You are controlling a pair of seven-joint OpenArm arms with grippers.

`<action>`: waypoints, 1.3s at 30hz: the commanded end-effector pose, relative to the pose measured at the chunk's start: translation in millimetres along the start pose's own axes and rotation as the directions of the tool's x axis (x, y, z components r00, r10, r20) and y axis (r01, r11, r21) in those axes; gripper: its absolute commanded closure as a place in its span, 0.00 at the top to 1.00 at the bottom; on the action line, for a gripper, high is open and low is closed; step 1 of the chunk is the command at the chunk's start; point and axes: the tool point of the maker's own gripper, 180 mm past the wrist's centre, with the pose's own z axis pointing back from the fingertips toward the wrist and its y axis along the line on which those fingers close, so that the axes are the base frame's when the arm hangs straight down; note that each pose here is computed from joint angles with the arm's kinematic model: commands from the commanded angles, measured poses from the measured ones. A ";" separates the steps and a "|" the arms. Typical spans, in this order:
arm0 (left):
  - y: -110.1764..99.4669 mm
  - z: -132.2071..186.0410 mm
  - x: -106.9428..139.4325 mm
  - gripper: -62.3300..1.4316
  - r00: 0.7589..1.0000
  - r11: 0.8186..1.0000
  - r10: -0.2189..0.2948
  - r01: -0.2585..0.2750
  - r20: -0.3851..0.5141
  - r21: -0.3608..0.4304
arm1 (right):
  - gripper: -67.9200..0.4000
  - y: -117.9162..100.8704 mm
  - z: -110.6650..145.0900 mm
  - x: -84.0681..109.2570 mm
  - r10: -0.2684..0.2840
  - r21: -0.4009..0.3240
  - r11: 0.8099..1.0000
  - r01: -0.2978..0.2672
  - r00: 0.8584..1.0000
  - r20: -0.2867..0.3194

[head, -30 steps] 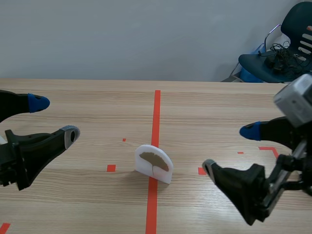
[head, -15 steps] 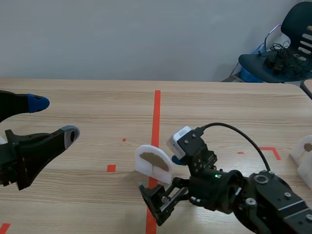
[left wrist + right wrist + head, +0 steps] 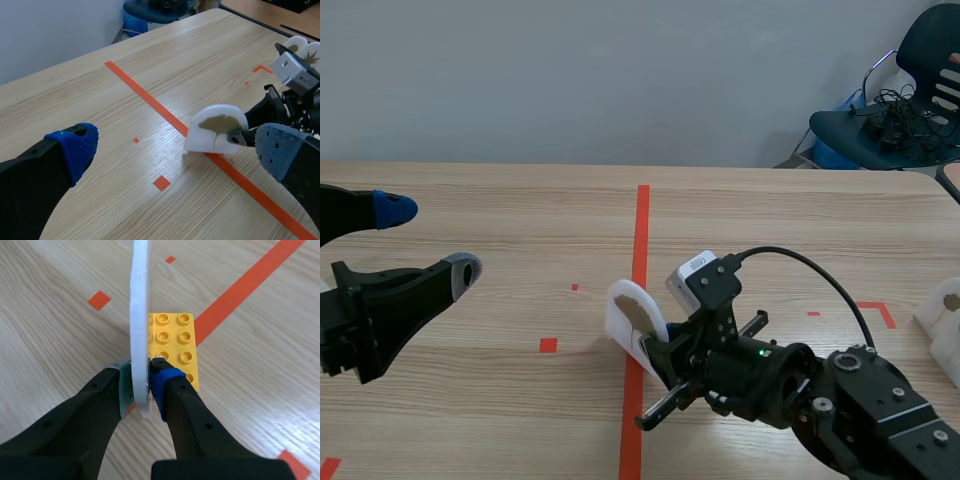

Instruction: Do the leaf sorting experiment

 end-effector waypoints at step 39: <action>3.9 0.9 8.6 1.00 0.999 1.000 0.008 -0.009 0.048 0.010 | 0.05 -206.7 216.7 -62.1 -0.249 -0.721 0.659 0.215 0.967 0.061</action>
